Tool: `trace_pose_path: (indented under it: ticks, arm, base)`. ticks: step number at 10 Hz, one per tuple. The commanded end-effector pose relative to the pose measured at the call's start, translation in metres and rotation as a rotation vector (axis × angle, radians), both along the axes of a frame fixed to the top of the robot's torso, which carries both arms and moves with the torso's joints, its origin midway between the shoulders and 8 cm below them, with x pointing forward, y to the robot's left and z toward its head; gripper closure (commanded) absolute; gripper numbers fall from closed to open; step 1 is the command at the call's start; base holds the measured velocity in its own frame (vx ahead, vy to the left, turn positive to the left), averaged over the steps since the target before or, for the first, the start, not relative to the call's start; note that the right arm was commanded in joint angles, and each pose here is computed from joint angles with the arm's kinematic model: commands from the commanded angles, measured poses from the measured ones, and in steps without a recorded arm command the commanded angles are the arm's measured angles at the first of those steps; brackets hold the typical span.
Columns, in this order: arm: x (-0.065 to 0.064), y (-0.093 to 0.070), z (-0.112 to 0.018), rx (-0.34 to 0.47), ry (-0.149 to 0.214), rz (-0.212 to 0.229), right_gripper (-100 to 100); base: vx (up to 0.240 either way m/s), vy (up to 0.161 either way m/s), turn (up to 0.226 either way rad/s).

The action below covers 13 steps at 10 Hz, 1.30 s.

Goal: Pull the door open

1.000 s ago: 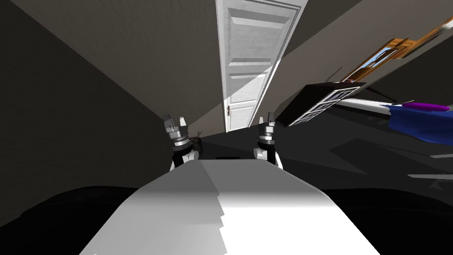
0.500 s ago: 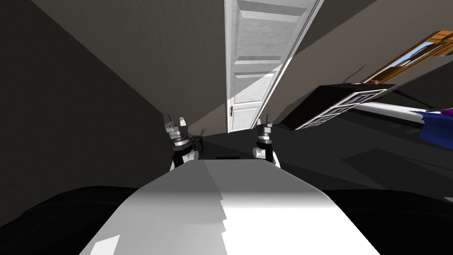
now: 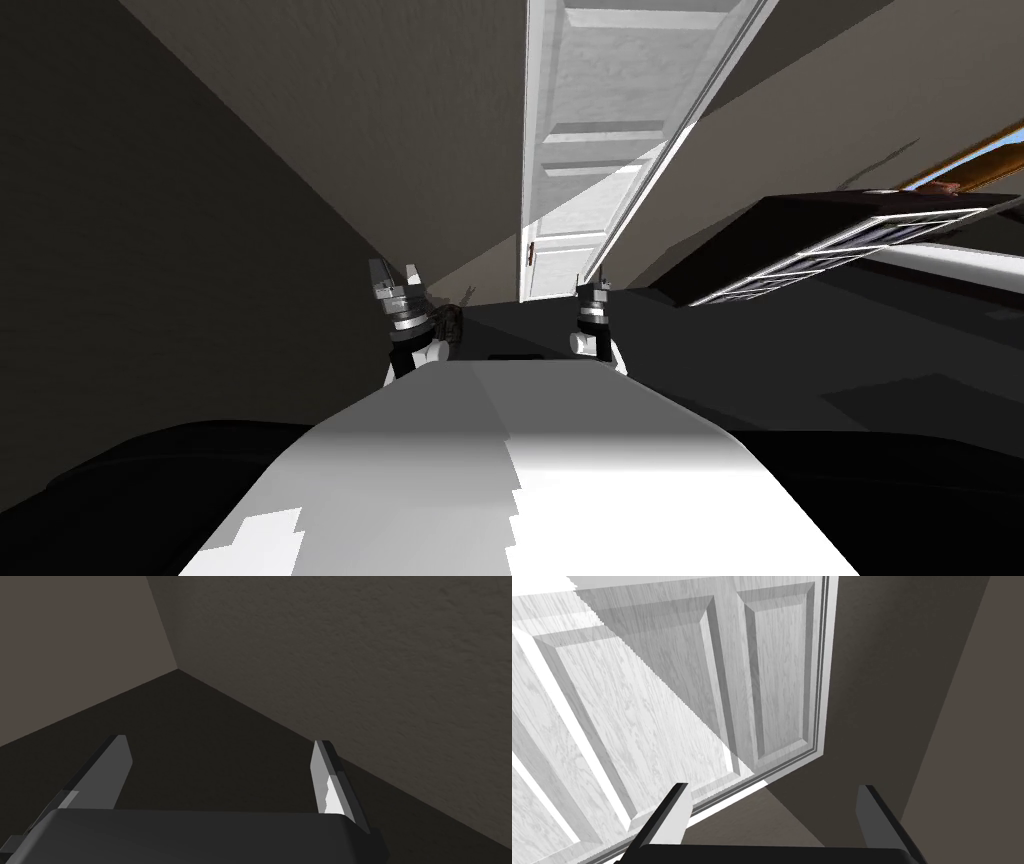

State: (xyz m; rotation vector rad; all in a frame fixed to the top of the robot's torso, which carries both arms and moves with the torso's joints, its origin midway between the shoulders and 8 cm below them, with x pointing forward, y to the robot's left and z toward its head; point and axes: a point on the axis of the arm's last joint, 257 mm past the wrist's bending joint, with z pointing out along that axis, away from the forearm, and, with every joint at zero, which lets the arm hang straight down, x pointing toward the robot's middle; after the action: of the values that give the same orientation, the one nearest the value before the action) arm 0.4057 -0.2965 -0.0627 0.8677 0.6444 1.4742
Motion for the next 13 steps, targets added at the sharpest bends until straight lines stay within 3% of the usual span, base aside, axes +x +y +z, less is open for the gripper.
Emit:
trace_pose_path:
  ticks: [1, 9, 13]
  arm:
    - [0.006, -0.006, -0.012, 0.052, 0.013, 0.02, -100]
    - [0.029, -0.036, -0.071, 0.296, 0.057, 0.085, -100]
    - [0.035, -0.046, -0.092, 0.374, 0.072, 0.096, -100]
  base:
    - [0.089, -0.048, 0.183]
    - [0.072, -0.045, 0.169]
    - [0.052, -0.044, 0.117]
